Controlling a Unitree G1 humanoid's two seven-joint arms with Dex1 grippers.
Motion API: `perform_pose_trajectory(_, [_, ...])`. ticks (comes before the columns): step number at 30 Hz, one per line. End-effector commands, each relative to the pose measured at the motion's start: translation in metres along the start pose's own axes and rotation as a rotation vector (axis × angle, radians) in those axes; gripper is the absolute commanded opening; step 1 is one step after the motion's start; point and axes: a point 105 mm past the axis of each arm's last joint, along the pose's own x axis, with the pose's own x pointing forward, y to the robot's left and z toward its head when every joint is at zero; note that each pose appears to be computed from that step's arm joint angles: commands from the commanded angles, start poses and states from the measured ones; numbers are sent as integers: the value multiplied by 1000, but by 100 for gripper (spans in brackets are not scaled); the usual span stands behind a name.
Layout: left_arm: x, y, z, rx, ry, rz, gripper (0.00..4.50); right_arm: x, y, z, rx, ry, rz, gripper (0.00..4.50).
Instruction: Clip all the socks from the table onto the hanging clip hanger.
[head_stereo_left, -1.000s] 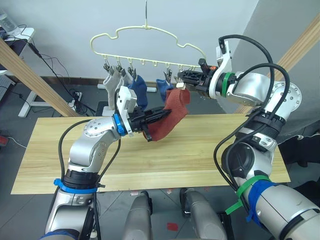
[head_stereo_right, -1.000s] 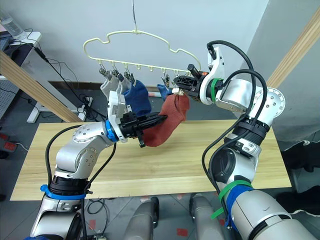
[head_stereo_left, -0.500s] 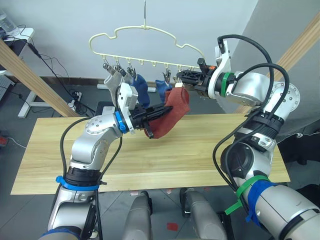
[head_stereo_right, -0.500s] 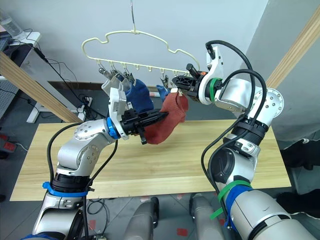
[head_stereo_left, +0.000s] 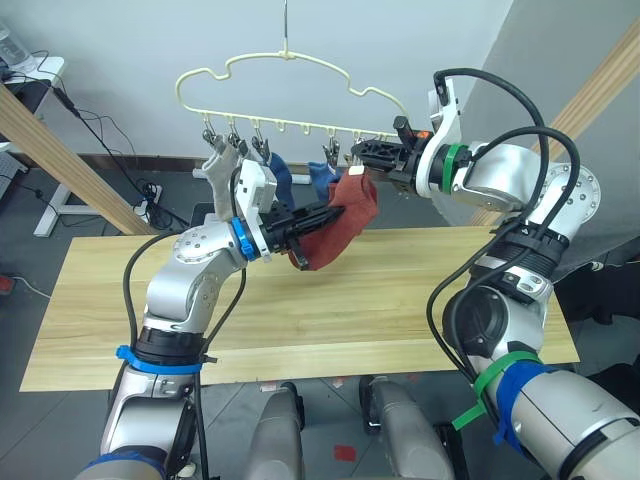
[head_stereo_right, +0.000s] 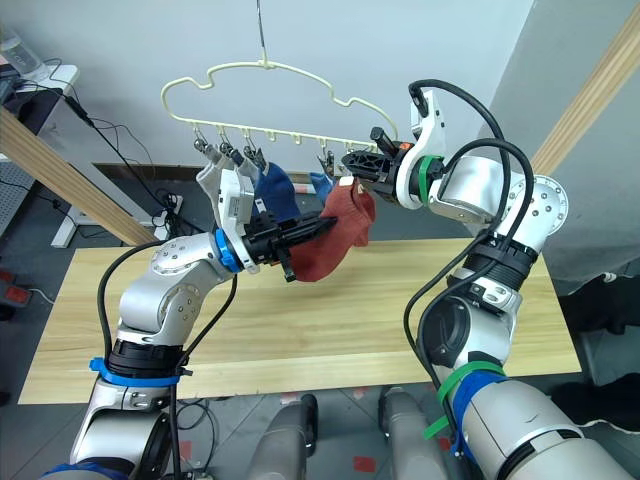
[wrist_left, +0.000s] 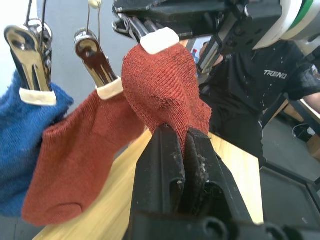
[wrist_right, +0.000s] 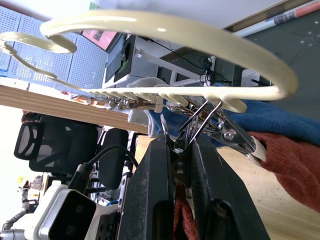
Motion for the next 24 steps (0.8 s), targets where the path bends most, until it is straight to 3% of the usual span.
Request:
perform_pose_trajectory(1, [1,-2,14,46,-46,-7,0,-4,12,0,-50,-1,55,51])
perform_pose_trajectory(9, [2,-3,15,49,-52,-15,0,-6,12,-3,-73,7,73,320])
perform_pose_trajectory(13, [4,-2,16,46,-57,-6,0,-20,0,-3,-165,-16,12,449])
perform_pose_trajectory(18, [9,-2,12,30,-50,-16,0,-52,-11,-20,-499,32,-58,449])
perform_pose_trajectory(19, [10,-3,12,9,-49,-25,58,-57,-12,-21,-542,25,-58,450])
perform_pose_trajectory(24, [9,3,4,-50,-25,-24,177,-72,-20,-28,-717,-7,-22,450])
